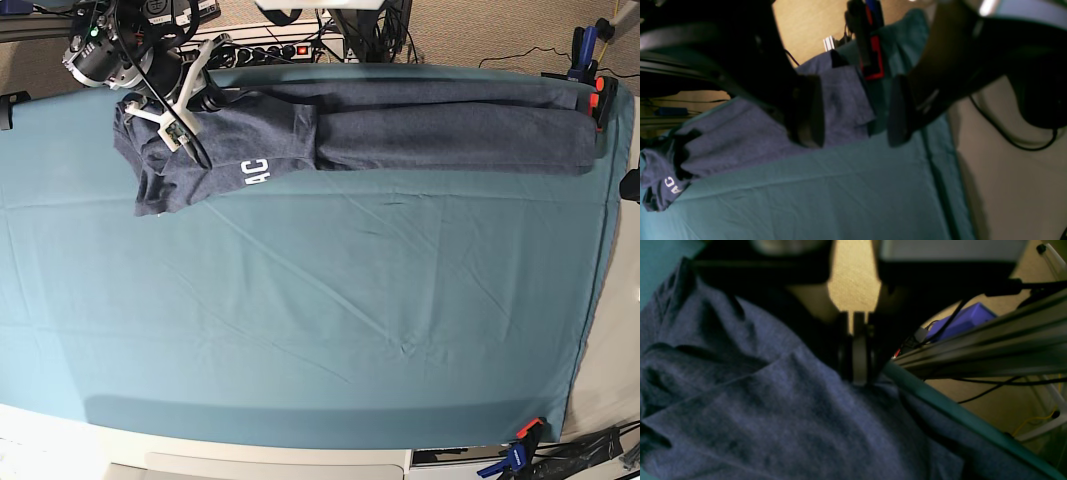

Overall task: Fold the T-shirt properly
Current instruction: 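Lower the left gripper and pinch the opposite shirt end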

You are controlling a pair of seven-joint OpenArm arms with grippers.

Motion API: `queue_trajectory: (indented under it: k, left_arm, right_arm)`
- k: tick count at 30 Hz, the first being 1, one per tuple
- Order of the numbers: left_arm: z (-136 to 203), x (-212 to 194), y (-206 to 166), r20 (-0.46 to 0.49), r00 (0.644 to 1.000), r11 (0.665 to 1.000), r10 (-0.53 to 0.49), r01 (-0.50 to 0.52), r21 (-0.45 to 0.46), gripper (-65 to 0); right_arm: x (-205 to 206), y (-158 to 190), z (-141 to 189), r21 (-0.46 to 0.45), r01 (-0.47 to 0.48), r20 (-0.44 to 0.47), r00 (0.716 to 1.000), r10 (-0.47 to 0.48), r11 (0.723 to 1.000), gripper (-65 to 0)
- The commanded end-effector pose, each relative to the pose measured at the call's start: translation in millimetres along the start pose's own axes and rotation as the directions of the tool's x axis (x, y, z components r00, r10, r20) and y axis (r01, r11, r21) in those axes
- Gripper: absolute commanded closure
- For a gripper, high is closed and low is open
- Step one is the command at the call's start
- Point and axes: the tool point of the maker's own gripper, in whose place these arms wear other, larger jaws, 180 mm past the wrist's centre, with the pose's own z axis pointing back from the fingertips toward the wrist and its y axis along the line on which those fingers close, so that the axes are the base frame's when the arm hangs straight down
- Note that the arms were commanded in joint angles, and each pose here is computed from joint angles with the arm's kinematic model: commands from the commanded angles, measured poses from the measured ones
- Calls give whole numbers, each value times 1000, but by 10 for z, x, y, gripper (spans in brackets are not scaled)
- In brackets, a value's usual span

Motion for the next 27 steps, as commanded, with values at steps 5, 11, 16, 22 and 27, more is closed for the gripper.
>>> queue_trajectory:
  k: [5, 11, 16, 22, 27]
  left_arm:
    - [100, 167, -6, 29, 999, 999, -41, 41, 9, -324]
    - [98, 132, -3, 20, 999, 999, -37, 36, 10, -324]
    - [98, -128, 14, -45, 999, 1000, -3, 4, 12, -324]
    - [40, -434, -16, -87, 994, 998, 60, -60, 0, -324]
    - [-40, -580, -49, -94, 990, 995, 103, -104, -8, -324]
  right_arm:
    - [139, 7, 42, -2, -17, 66, 998, 17, 1000, -232]
    - [384, 102, 98, 46, -27, 170, 985, 19, 999, -235]
    - [790, 80, 238, 4, -81, 323, 943, 75, 997, -235]
    - [922, -9, 266, -40, -96, 358, 928, 104, 995, -235]
    - [927, -9, 268, -41, -96, 361, 927, 105, 995, -235]
